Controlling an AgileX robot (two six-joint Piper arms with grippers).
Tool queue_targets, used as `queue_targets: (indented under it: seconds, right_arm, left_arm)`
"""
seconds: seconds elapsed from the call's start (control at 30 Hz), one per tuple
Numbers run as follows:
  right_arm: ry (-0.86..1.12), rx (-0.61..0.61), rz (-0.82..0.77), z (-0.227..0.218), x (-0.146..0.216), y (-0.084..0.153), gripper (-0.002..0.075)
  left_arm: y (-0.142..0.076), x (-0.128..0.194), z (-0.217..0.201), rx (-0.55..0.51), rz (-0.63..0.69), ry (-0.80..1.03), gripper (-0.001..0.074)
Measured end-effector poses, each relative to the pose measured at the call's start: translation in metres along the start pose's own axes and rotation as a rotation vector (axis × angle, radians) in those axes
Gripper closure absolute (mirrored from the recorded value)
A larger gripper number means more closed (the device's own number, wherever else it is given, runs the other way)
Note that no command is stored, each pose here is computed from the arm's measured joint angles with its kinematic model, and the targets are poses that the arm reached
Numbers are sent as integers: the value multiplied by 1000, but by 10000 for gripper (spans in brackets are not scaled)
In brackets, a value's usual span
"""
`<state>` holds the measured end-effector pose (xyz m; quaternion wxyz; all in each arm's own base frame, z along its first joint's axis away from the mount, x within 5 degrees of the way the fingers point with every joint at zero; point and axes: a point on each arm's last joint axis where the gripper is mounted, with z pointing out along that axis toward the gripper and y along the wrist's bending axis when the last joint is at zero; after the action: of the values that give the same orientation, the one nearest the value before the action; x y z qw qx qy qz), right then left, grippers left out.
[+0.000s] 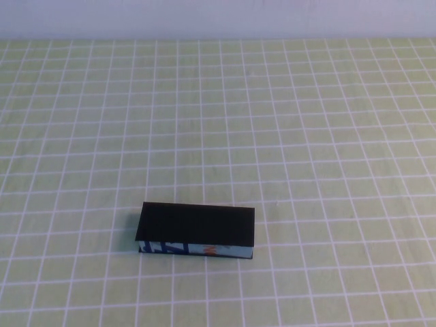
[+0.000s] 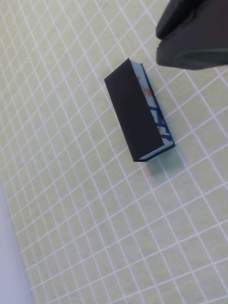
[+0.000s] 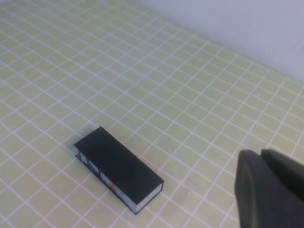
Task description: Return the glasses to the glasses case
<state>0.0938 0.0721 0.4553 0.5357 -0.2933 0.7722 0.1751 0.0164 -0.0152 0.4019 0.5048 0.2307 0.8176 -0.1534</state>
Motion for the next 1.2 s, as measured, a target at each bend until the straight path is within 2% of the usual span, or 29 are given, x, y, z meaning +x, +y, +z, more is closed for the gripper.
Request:
queue_targets:
  seconds: [0.2, 0.4, 0.57, 1.2]
  right_arm:
    - [-149, 38, 40, -27, 84, 6, 742]
    - [-76, 55, 43, -11, 137, 7, 742]
    - [-73, 57, 47, -1, 147, 7, 742]
    - [-85, 59, 47, 1, 148, 6, 742]
  left_arm:
    - [0, -1, 2, 1, -11, -21, 738]
    - [1, 10, 19, 0, -44, 28, 738]
    - [1, 18, 30, 6, -51, 50, 738]
    - [1, 24, 32, 8, -58, 101, 738]
